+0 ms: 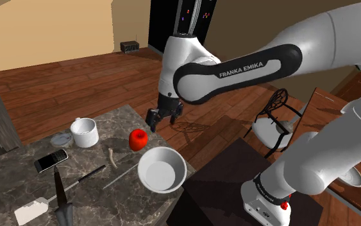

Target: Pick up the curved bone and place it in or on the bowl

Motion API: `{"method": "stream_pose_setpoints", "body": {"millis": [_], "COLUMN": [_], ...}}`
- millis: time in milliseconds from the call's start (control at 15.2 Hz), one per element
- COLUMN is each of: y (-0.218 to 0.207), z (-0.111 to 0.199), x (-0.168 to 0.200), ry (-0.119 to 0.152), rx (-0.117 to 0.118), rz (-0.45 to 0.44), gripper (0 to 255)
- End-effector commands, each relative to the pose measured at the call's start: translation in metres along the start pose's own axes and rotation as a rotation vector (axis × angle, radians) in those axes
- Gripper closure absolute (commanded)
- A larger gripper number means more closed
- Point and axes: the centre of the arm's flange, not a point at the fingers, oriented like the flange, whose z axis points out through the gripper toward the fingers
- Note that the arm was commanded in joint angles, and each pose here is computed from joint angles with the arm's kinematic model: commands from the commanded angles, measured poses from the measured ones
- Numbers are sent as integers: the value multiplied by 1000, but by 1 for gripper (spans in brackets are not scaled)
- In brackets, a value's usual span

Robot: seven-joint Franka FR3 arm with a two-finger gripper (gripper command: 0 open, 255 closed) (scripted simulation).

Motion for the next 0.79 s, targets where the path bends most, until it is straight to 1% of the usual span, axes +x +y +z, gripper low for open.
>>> {"method": "stream_pose_setpoints", "body": {"millis": [0,726], "y": [-21,-116], "z": [18,92], "x": [13,81], "ry": [2,10], "rx": [12,66], "rz": [12,65], "gripper": [0,0]}}
